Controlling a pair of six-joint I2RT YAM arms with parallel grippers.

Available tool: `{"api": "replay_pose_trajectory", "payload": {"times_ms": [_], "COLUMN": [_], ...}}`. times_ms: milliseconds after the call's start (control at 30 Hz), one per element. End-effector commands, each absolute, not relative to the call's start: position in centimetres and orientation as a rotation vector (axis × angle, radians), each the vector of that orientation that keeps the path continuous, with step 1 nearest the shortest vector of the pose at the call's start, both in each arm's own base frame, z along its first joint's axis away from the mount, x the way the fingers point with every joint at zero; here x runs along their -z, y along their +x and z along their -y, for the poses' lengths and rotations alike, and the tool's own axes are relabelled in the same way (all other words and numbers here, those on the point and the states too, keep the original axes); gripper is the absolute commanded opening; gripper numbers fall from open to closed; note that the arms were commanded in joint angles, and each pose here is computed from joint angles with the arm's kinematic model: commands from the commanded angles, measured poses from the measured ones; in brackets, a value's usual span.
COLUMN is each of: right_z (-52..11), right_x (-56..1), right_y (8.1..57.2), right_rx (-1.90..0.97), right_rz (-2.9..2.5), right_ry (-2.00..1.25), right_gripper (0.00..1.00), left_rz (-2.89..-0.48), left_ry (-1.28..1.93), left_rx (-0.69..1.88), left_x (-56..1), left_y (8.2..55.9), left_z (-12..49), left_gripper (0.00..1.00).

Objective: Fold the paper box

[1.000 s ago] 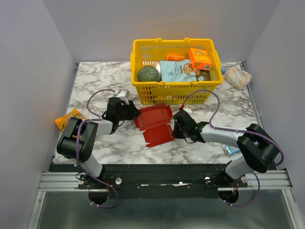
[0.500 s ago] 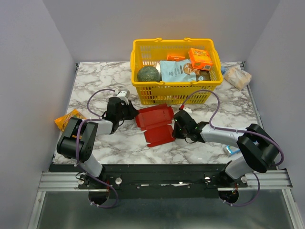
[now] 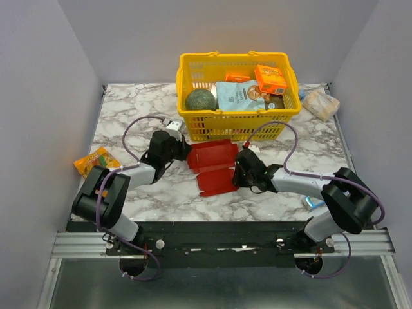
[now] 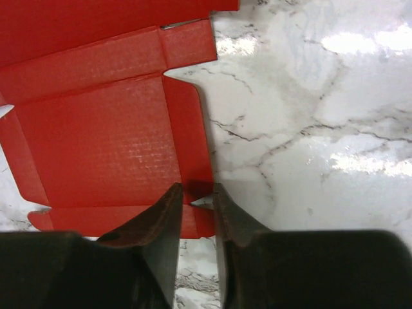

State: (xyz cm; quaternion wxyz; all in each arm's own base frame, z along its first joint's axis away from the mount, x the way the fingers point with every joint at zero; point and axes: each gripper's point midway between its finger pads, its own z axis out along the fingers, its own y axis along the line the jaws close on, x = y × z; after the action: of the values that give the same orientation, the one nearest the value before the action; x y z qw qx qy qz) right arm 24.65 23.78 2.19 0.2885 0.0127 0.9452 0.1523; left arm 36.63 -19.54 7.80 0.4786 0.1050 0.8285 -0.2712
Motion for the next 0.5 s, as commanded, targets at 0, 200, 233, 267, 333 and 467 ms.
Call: {"api": "replay_pose_trajectory", "payload": {"times_ms": [0,200,233,267,333,467], "right_z": [-23.2,-21.0,-20.2,-19.9,-19.3,-20.0], "right_x": [-3.7,-9.2,-9.6,-10.2,-12.3,-14.5], "right_y": [24.8,24.5,24.2,24.0,23.5,22.1], "right_rx": [-0.411,-0.438,-0.419,-0.423,-0.466,-0.630], "right_rz": [-2.497,-2.364,-2.360,-2.348,-2.303,-2.280], "right_ry": [0.105,0.192,0.202,0.210,0.218,0.293], "right_gripper": [0.43,0.76,0.79,0.81,0.85,0.89], "left_rz": [-1.926,-1.823,-1.807,-1.801,-1.782,-1.734], "left_ry": [0.448,0.519,0.540,0.565,0.607,0.657], "left_rx": [0.573,0.579,0.574,0.582,0.576,0.575], "left_x": [-9.4,-11.6,-12.0,-12.0,-12.2,-12.7], "left_y": [34.6,32.4,32.3,31.7,31.0,29.1], "left_z": [20.8,21.6,21.8,22.3,22.9,23.6], "left_gripper": [0.00,0.00,0.00,0.00,0.00,0.00]}}
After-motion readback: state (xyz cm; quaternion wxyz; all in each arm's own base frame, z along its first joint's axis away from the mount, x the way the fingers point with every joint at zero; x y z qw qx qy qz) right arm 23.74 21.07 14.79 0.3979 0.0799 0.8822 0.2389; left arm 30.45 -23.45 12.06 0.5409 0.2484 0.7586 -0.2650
